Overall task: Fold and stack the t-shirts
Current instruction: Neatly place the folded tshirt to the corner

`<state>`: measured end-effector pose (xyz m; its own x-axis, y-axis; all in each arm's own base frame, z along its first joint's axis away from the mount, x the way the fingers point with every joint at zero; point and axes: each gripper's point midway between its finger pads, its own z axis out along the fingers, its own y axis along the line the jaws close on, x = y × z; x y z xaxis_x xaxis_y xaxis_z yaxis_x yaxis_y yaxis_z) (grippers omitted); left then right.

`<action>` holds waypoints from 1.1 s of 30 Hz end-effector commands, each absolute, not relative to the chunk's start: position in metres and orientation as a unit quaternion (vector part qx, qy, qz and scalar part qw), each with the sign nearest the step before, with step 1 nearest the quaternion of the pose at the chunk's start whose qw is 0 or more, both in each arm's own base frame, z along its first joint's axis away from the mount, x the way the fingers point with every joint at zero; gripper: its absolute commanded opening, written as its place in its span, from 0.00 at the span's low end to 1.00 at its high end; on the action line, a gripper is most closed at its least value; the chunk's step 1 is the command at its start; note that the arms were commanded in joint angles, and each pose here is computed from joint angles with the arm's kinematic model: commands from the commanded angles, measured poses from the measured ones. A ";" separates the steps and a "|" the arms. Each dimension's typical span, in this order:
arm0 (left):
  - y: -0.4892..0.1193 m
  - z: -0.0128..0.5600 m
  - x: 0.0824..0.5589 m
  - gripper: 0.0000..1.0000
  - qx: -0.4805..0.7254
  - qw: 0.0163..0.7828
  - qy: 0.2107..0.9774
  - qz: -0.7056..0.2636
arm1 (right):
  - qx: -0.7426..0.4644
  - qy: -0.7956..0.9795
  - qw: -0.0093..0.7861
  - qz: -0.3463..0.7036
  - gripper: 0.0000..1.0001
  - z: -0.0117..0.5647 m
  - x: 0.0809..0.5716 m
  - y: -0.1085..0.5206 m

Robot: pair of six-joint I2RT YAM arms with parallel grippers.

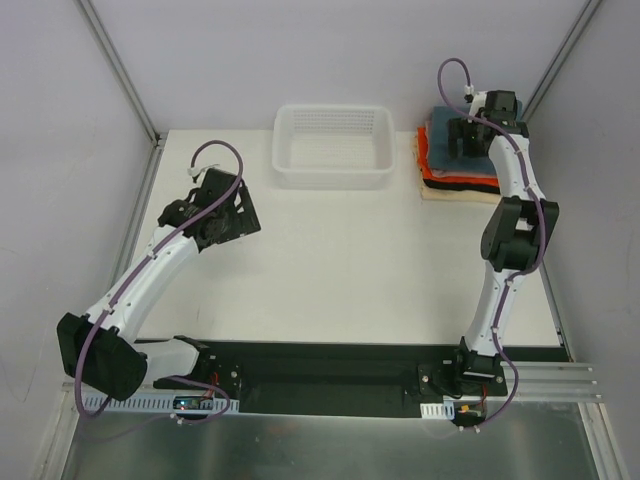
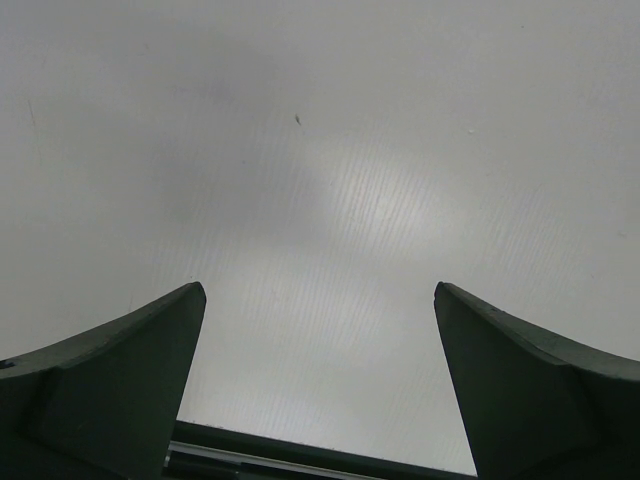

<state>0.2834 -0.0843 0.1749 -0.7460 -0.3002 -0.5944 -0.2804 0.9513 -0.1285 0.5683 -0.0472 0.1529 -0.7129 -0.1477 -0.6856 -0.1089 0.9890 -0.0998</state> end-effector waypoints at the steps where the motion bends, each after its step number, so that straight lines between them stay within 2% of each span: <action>1: -0.076 0.196 0.279 0.99 -0.178 0.354 0.918 -0.027 | -0.022 0.879 0.474 -0.035 0.96 0.273 0.535 -0.044; 2: -0.076 0.197 0.277 0.99 -0.181 0.356 0.917 -0.029 | -0.010 0.886 0.463 -0.028 0.96 0.257 0.524 -0.042; 3: -0.076 0.196 0.274 0.99 -0.182 0.355 0.916 -0.032 | 0.012 0.874 0.485 -0.015 0.96 0.280 0.504 -0.038; 4: -0.075 0.200 0.272 0.99 -0.189 0.361 0.912 -0.039 | 0.024 0.872 0.489 -0.005 0.96 0.279 0.494 -0.035; 5: -0.077 0.201 0.271 0.99 -0.193 0.362 0.911 -0.046 | 0.036 0.881 0.471 0.005 0.96 0.254 0.478 -0.031; 7: -0.080 0.204 0.267 0.99 -0.199 0.364 0.908 -0.064 | 0.073 0.863 0.500 0.023 0.96 0.274 0.447 -0.026; 9: -0.083 0.203 0.262 0.99 -0.203 0.360 0.908 -0.076 | 0.102 0.870 0.482 0.027 0.96 0.241 0.421 -0.024; 11: -0.083 0.202 0.258 0.99 -0.215 0.362 0.903 -0.086 | 0.132 0.855 0.501 0.040 0.96 0.245 0.397 -0.021; 12: -0.082 0.192 0.253 0.99 -0.218 0.353 0.906 -0.084 | 0.144 0.866 0.477 0.043 0.96 0.218 0.381 -0.020; 16: -0.087 0.179 0.249 0.99 -0.224 0.359 0.900 -0.108 | 0.183 0.861 0.472 0.046 0.96 0.188 0.342 -0.019; 26: -0.084 0.105 0.240 0.99 -0.227 0.338 0.908 -0.099 | 0.249 0.844 0.472 0.062 0.96 0.107 0.284 -0.016; 33: -0.080 0.103 0.242 0.99 -0.227 0.363 0.898 -0.102 | 0.252 0.825 0.502 0.069 0.97 0.123 0.284 -0.016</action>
